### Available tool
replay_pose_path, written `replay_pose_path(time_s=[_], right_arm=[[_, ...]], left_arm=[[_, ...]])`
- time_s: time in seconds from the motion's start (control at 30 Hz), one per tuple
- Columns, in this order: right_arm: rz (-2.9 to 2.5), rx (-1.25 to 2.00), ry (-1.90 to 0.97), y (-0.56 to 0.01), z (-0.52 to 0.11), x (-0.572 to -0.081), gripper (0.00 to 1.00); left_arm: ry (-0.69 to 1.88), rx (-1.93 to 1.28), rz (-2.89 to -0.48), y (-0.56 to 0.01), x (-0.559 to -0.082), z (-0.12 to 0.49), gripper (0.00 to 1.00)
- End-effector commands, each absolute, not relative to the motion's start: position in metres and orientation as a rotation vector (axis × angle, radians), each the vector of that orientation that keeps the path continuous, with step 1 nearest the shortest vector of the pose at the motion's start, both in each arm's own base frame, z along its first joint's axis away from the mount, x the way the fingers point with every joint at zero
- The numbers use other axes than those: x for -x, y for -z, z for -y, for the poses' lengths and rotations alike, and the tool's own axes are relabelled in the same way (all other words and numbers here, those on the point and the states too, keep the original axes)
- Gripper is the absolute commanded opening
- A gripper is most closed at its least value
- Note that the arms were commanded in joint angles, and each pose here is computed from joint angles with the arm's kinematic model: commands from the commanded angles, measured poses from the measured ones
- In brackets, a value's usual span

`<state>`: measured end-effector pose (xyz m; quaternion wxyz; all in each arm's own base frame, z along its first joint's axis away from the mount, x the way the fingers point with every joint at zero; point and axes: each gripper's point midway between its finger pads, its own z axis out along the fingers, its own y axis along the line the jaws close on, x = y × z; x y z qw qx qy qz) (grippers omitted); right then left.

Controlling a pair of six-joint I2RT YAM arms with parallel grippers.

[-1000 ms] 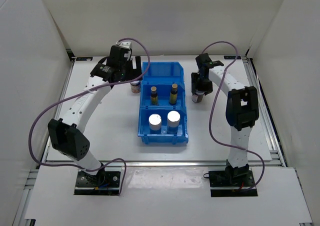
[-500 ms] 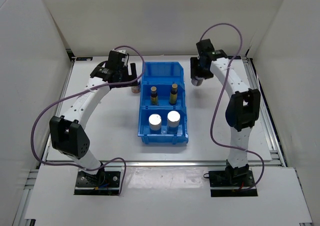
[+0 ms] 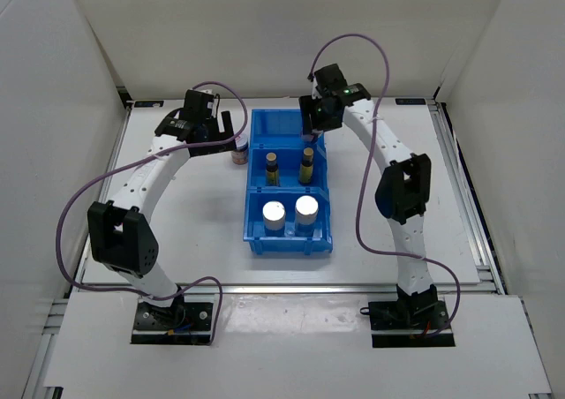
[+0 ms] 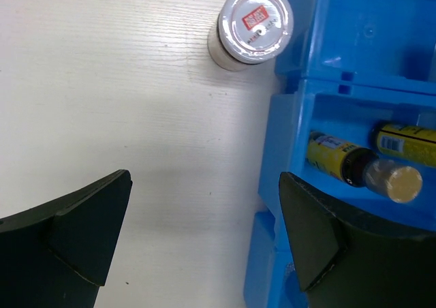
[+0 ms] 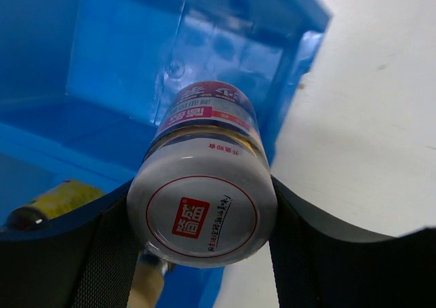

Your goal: Organize the condiment bottles

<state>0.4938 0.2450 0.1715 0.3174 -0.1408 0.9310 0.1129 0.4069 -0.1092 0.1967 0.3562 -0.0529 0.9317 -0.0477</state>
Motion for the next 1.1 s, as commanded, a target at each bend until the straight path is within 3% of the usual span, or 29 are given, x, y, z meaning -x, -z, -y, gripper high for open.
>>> replay_pose_path(time_s=[0.0,0.1,0.23,0.27,0.37,0.43,0.47,0.6,0.87,1.07], right_arm=[[-2.386,0.410,-0.331,-0.176,-0.257,-0.508,0.11],[-2.404,0.400,-0.297,-0.162,-0.255,-0.514,0.17],[-2.412,0.409,-0.279,-0.155,-0.254,-0.516,0.39],[-2.421,0.410,-0.276,-0.150,-0.254,-0.517,0.51],[-2.431,0.416,-0.285,-0.146,-0.255,-0.515,0.57],[-2.431,0.420,-0.296,-0.146,-0.257,-0.514,0.71],[-2.432,0.424,-0.307,-0.146,-0.258,-0.513,0.84],[-2.394,0.419,-0.317,-0.165,-0.258,-0.512,0.99],[-2.287,0.376,-0.344,-0.232,-0.247,-0.492,0.99],[-2.254,0.369,-0.409,-0.256,-0.235,-0.448,0.99]], left_arm=[[0.165,0.166,-2.415,-0.189,-0.414,0.110,1.00],[0.156,0.188,-2.416,-0.187,-0.422,0.104,1.00],[0.183,0.201,-2.454,-0.173,-0.427,0.107,1.00],[0.191,0.212,-2.444,-0.177,-0.429,0.108,1.00],[0.196,0.208,-2.462,-0.169,-0.432,0.110,1.00],[0.204,0.205,-2.478,-0.163,-0.435,0.113,1.00],[0.207,0.204,-2.469,-0.166,-0.437,0.114,1.00],[0.206,0.204,-2.474,-0.163,-0.443,0.115,1.00],[0.212,0.162,-2.453,-0.165,-0.463,0.120,1.00],[0.283,0.101,-2.449,-0.162,-0.492,0.134,1.00]])
